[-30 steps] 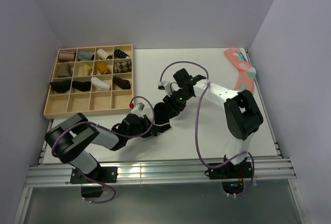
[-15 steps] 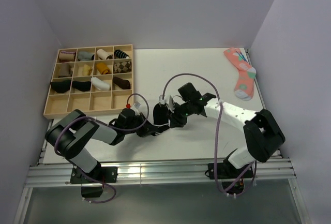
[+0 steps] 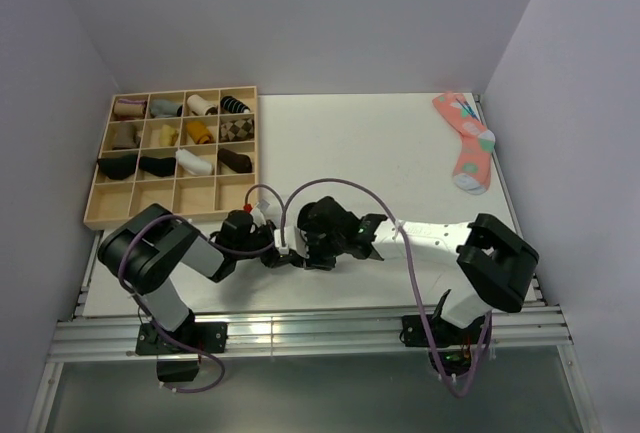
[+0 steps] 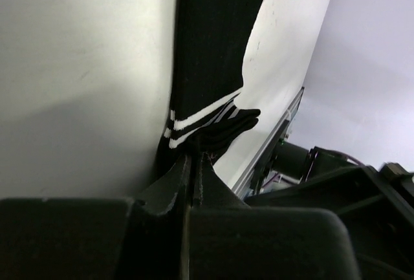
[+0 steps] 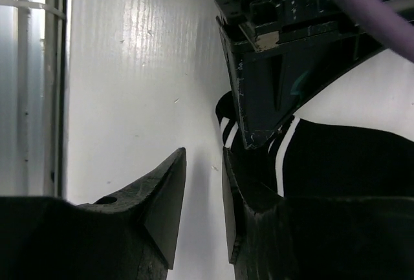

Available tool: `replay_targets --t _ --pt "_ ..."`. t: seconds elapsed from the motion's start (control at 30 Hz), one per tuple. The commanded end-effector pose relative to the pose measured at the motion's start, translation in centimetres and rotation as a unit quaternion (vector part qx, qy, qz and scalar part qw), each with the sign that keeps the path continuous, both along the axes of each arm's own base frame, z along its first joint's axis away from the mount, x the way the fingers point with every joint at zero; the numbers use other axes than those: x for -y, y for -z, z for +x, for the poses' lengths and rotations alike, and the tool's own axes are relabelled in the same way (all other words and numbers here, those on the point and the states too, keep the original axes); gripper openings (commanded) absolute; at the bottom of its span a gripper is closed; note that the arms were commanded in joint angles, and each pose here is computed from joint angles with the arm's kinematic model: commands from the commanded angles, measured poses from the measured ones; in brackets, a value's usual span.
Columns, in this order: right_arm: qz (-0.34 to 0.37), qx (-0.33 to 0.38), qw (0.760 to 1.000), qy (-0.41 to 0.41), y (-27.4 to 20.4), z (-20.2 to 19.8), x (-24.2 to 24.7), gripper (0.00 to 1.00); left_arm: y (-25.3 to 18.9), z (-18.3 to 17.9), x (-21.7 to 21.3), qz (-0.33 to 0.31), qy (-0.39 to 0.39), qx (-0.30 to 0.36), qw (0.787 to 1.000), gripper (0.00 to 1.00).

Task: Roll the socks
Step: Roll the sock at the center of the board.

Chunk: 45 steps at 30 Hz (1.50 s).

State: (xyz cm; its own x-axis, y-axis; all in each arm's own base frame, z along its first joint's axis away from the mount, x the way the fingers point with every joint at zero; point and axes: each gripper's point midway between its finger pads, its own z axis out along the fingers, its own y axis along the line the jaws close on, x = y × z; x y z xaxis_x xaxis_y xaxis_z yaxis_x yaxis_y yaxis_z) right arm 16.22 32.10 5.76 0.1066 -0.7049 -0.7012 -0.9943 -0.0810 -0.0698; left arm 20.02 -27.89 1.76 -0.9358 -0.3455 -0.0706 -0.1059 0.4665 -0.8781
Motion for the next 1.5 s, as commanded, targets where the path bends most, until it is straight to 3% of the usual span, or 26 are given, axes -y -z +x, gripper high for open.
replay_targets --t 0.0,0.4,1.13,1.27,1.47 --pt "0.010 0.060 0.998 0.004 0.5 1.8 -1.3 0.36 4.3 -4.1 -3.3 0.066 -0.011 -0.126 0.990 0.00" --pt "0.008 0.098 0.995 -0.009 2.7 1.6 -2.4 0.35 4.1 -3.8 -6.6 0.105 -0.024 -0.130 0.986 0.00" --pt "0.021 0.180 0.983 0.017 3.5 3.6 -3.1 0.34 4.4 -4.8 -7.1 0.118 0.016 -0.146 0.982 0.00" --pt "0.020 0.192 0.981 0.013 3.5 3.6 -2.9 0.37 4.4 -5.0 -7.0 0.114 0.022 -0.148 0.982 0.00" --pt "0.017 0.198 0.980 0.004 3.9 3.3 -3.2 0.49 4.1 -4.9 -6.8 0.110 0.028 -0.144 0.983 0.00"
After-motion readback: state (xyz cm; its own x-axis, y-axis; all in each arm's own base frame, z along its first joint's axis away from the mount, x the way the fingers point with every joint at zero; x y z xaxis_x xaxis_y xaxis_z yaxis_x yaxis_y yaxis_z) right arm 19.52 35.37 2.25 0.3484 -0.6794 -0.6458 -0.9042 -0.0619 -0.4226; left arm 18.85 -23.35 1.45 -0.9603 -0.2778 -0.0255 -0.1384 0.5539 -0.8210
